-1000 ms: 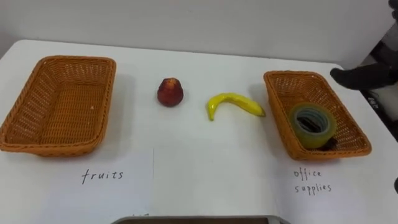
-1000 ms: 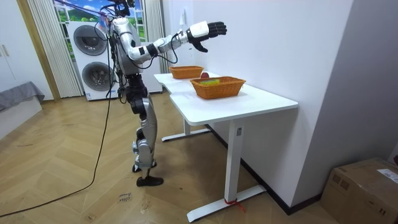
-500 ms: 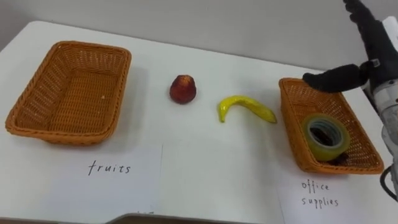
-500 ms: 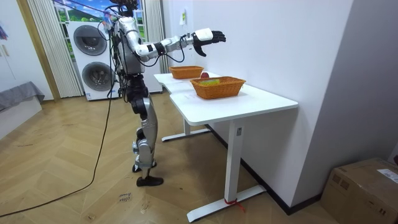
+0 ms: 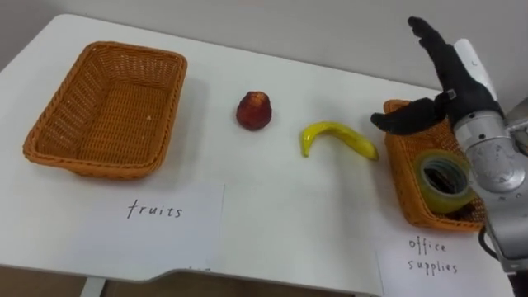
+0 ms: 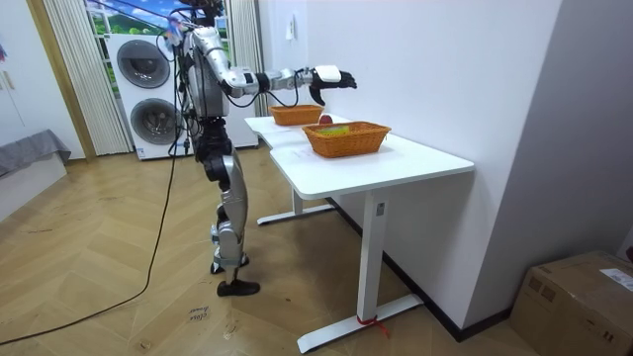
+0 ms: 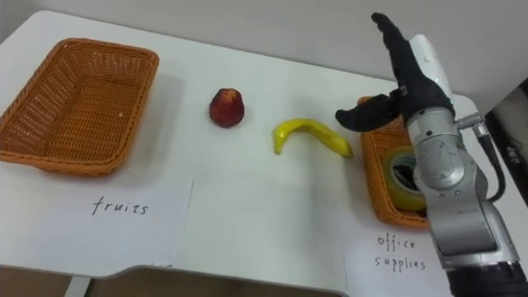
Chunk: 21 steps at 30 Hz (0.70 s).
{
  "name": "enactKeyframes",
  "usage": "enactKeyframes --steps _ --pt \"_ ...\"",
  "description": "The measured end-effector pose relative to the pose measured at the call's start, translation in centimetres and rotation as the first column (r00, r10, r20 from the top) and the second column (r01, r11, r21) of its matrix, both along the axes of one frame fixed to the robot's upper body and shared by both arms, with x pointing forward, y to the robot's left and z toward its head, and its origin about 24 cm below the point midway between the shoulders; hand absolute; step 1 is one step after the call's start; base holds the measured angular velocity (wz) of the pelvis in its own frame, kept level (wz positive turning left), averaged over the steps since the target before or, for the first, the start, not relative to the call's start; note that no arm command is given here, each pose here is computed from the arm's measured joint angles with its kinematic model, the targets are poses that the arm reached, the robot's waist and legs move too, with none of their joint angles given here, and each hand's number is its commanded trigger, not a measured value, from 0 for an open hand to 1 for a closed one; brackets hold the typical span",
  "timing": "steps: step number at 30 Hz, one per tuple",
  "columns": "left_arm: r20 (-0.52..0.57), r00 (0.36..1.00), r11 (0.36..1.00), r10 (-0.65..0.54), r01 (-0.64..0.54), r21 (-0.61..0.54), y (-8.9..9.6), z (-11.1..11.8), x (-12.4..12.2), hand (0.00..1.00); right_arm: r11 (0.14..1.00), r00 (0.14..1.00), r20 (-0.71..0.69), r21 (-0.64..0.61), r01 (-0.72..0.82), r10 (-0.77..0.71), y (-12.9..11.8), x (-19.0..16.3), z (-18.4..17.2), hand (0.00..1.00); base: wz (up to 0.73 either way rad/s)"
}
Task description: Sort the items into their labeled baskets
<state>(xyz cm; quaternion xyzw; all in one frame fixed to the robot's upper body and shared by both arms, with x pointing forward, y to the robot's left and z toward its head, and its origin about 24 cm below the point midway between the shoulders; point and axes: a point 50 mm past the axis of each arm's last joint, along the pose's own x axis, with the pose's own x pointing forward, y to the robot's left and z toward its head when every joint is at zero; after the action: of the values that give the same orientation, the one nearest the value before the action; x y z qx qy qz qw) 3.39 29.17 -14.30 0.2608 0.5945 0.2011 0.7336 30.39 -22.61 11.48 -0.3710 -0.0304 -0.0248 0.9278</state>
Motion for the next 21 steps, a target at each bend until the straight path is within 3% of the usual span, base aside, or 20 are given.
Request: enactKeyframes --steps 21 --pt "-0.013 0.999 0.999 -0.048 0.048 -0.01 -0.32 -0.13 0.07 0.0 0.999 0.999 -0.03 -0.04 -0.019 0.018 0.64 0.64 -0.75 0.0 0.02"
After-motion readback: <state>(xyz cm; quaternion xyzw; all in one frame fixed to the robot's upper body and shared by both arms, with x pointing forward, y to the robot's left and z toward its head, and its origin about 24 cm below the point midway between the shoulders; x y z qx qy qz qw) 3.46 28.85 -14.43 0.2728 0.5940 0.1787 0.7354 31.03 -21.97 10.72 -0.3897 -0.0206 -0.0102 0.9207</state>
